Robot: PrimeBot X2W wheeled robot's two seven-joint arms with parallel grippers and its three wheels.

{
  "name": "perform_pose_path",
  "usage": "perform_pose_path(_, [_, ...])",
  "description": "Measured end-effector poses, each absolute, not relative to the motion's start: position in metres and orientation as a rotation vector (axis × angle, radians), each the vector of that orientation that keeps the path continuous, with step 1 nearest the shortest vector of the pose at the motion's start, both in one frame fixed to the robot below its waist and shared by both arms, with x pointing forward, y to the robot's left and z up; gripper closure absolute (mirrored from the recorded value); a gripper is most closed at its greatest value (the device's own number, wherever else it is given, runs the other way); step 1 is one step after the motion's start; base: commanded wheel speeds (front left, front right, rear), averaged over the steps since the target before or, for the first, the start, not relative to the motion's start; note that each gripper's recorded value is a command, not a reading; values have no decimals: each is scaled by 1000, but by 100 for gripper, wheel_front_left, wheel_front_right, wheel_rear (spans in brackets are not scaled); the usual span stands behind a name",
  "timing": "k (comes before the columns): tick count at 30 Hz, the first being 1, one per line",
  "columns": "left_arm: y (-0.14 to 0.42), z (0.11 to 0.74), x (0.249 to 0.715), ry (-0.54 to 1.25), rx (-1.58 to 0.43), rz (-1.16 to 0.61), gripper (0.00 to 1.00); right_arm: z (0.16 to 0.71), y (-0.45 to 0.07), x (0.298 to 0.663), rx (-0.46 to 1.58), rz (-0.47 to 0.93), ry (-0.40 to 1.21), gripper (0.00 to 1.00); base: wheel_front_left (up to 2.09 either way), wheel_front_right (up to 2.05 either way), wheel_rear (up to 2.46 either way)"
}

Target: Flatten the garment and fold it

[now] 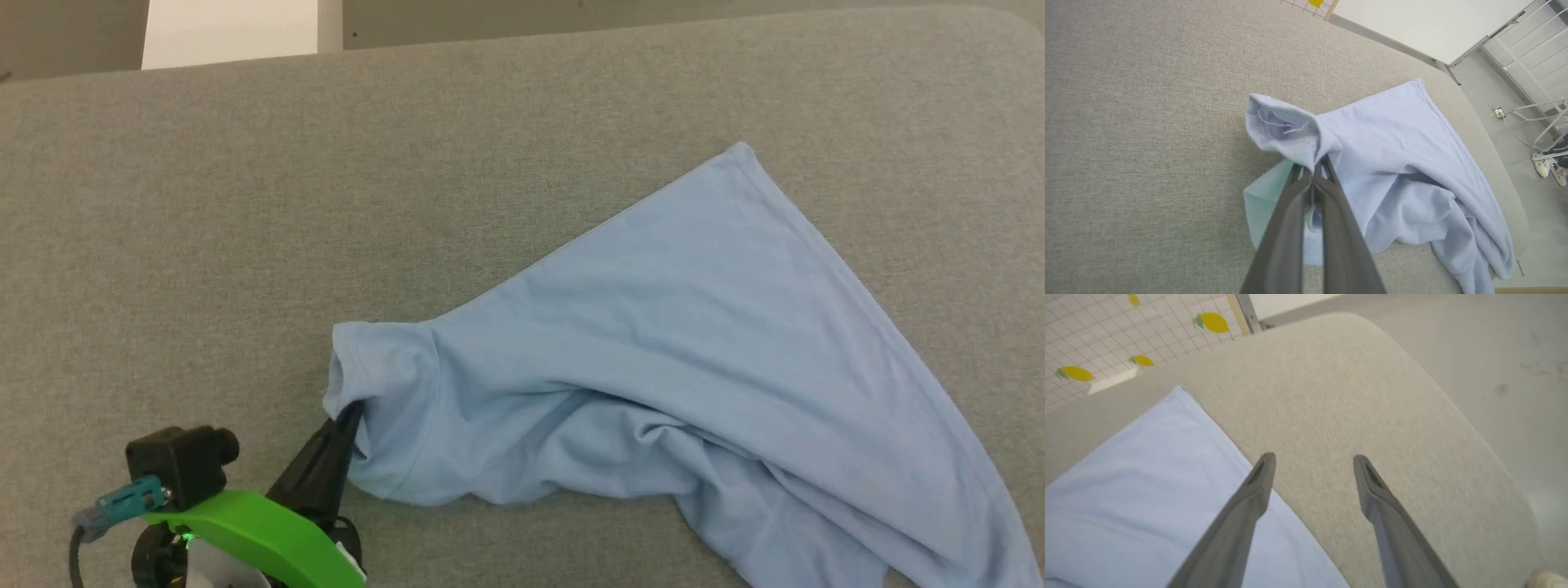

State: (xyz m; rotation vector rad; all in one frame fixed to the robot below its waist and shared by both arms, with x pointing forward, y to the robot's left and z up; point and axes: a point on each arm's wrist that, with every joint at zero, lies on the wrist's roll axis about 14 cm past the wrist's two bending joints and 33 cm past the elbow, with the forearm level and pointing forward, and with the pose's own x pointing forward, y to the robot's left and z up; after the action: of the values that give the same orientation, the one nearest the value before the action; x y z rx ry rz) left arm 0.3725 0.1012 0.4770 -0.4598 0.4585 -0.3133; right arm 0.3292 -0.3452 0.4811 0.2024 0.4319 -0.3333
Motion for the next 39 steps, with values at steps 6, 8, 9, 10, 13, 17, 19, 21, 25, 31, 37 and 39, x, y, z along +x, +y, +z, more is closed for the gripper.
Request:
perform_pose_path(6, [99,475,379,453,-462,-314,100,532,-303,427,11,-91,372,0,0,0,0])
perform_pose_path(8, [100,473,382,454,-461,-310,100,526,-286,449,-35,-24,408,0,0,0,0])
perform_pose_path(9, [99,472,384,454,-467,-310,100,522,-276,461,-44,9,422,0,0,0,0])
perform_pose_path(10, [98,470,386,454,-471,-310,100,515,-265,472,-68,45,448,0,0,0,0])
perform_pose_path(13, [103,458,394,471,-484,-278,100,467,-231,522,-102,140,589,0,0,0,0])
perform_pose_path(17, [111,446,396,492,-491,-237,100,431,-226,541,-148,158,685,0,0,0,0])
perform_pose_path(19, [114,440,396,503,-498,-217,100,412,-221,544,-154,174,737,0,0,0,0])
perform_pose_path(21, [118,433,394,521,-500,-193,100,391,-213,546,-163,198,787,0,0,0,0])
perform_pose_path(25, [128,421,392,545,-494,-153,100,371,-200,556,-167,235,817,0,0,0,0])
perform_pose_path(31, [136,410,391,571,-486,-119,100,358,-191,569,-139,254,847,100,0,0,0])
perform_pose_path(37, [139,412,393,562,-478,-121,100,364,-191,570,-90,232,838,100,0,0,0])
perform_pose_path(39, [142,417,397,541,-465,-122,100,370,-193,569,-75,218,820,100,0,0,0])
